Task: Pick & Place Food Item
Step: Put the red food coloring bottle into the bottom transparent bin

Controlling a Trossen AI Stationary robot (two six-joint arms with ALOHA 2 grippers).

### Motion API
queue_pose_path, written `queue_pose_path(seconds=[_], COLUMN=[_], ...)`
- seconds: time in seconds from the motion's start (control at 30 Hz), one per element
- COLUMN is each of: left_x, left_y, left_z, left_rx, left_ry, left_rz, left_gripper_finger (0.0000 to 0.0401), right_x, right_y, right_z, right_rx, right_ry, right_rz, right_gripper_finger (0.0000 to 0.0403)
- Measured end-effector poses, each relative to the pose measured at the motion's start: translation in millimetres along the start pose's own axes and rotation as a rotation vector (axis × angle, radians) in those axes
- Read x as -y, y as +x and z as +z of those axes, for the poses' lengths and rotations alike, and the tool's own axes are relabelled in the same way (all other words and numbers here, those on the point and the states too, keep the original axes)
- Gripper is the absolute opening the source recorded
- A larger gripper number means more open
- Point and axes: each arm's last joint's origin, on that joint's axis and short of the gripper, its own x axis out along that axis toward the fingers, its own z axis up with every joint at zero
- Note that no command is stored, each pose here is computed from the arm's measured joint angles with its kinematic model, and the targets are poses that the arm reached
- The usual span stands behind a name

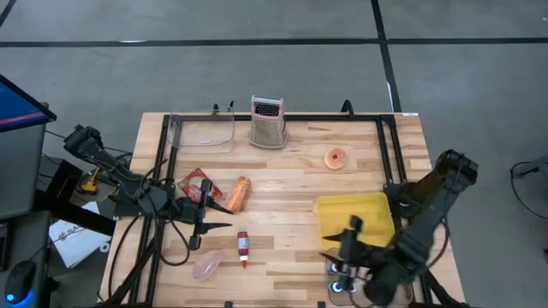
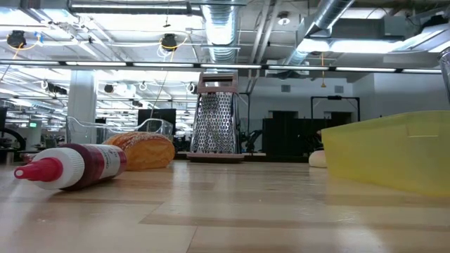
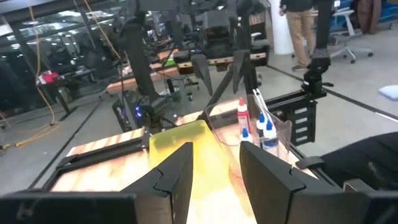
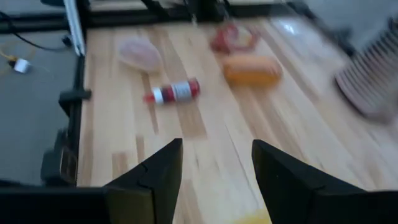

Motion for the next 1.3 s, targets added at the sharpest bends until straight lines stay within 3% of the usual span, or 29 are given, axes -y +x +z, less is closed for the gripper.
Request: queue_pose_path(seconds=[0.2,0.33,0.43,0.53,0.67,0.8,1.0,1.17,1.3], left_x=[0,-5,-11,-11,4,29,76,121,145], left_y=[-1,-3,-1,10,27,51,80,96,104], left_z=[-9,-33,-38,-46,-71,-93,-96,-83,-86], left_rx=[-0.094,-0.301,-0.335,-0.395,-0.551,-0.713,-0.869,-0.892,-0.921], left_ry=[-0.054,-0.137,-0.212,-0.259,-0.229,-0.106,0.224,0.496,0.612], left_rz=[0.034,0.127,0.156,0.08,-0.041,-0.16,-0.26,-0.311,-0.363], left_gripper_finger=[0.0127,0.0127,0.0127,0.0127,0.0131,0.0141,0.0144,0.0147,0.0158], right_x=[1,6,5,2,-2,-3,-3,-4,-6], right_y=[46,56,55,52,48,48,48,46,43], right_z=[-1,-5,-2,1,7,10,10,9,7], right_rx=[0.087,0.059,0.077,0.094,0.132,0.155,0.154,0.154,0.155], right_ry=[-0.043,-0.046,-0.049,-0.055,-0.061,-0.07,-0.074,-0.078,-0.082], right_rz=[0.034,0.025,0.04,0.078,0.11,0.119,0.118,0.125,0.134], right_gripper_finger=[0.0184,0.0184,0.0184,0.0184,0.0184,0.0184,0.0184,0.0184,0.0184])
